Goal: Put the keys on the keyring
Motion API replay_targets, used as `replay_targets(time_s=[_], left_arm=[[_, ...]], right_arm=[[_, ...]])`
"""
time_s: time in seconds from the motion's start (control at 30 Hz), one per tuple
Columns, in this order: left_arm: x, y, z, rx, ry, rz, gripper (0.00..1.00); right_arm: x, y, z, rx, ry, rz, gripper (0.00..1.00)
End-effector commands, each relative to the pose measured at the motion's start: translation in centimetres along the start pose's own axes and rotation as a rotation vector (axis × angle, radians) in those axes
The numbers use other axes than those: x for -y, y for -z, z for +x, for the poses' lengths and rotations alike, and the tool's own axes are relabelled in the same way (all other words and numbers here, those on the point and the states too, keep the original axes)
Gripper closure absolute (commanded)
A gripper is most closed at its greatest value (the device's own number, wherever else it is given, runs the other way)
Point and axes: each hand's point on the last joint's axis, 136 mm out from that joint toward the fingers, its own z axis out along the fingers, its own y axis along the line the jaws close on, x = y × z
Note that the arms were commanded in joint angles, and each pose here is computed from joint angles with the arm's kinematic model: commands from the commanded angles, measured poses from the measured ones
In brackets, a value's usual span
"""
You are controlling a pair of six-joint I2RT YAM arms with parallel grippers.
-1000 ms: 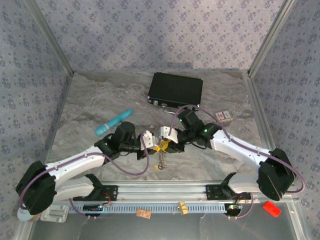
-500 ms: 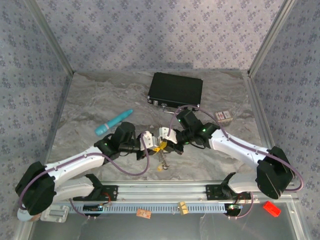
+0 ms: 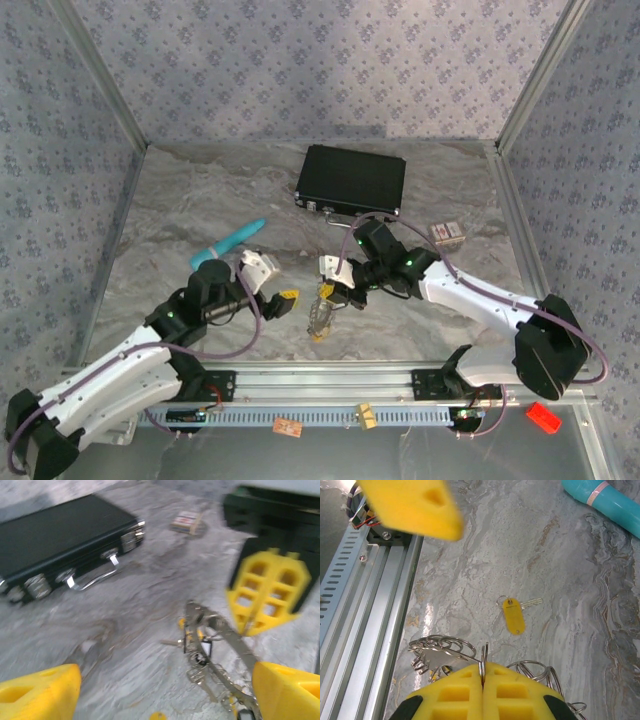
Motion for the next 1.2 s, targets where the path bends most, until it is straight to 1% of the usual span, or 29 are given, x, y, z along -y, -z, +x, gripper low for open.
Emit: replay_targets(time_s=[0.0,0.03,0.1,0.2,0.3,0.4,0.47,0.53,0.6,0.67,0.73,0.9,1.07,1.17], left_arm=[[-4.5,0.8,2.4,-0.045,0.373,-0.272,0.15],[-5.2,1.0,3.5,-0.074,0.444,-0.324,0.16],[-6.3,1.8,5.7,-0.134,0.605,-0.429,0.13],[-6.5,2.5,9.1,-0.235,0.814,-0.523,0.17],[-5.5,1.9,11.4,-0.309,0.997,-0.529,0.22],[-4.4,0.9,12.2,-0.367,1.113,-0.512,0.24],[-3.8,0.3,12.3,-0.414,1.142,-0.502,0.27],[-3.4,-0.3,12.3,-0.461,1.144,-0.498,0.32],[-2.7,-1.1,12.5,-0.508,1.149,-0.486,0.42],[-1.9,-2.3,12.7,-0.526,1.180,-0.451,0.46],[-1.5,-3.2,12.3,-0.518,1.186,-0.427,0.51],[-1.9,-3.5,13.3,-0.562,1.165,-0.474,0.56],[-1.6,-4.7,13.5,-0.572,1.177,-0.447,0.64],[-1.3,-4.9,14.2,-0.598,1.189,-0.449,0.68]], right_arm=[[-0.2,0.4,-0.6,0.026,0.038,0.013,1.00],[-0.2,0.4,-0.7,0.029,0.041,0.017,1.00],[-0.1,0.4,-0.8,0.037,0.045,0.027,1.00],[-0.1,0.4,-0.9,0.042,0.047,0.029,1.00],[-0.2,0.3,-0.8,0.038,0.045,0.027,1.00],[-0.1,0.4,-0.8,0.035,0.044,0.029,1.00],[-0.2,0.4,-0.8,0.035,0.045,0.030,1.00],[-0.2,0.4,-0.7,0.031,0.044,0.031,1.00],[-0.3,0.4,-0.8,0.033,0.046,0.032,1.00],[-0.3,0.4,-0.8,0.033,0.046,0.030,1.00],[-0.3,0.4,-0.8,0.031,0.045,0.030,1.00],[-0.4,0.5,-0.8,0.030,0.048,0.029,1.00],[-0.5,0.5,-0.8,0.028,0.048,0.030,1.00],[-0.6,0.5,-0.8,0.026,0.048,0.029,1.00]])
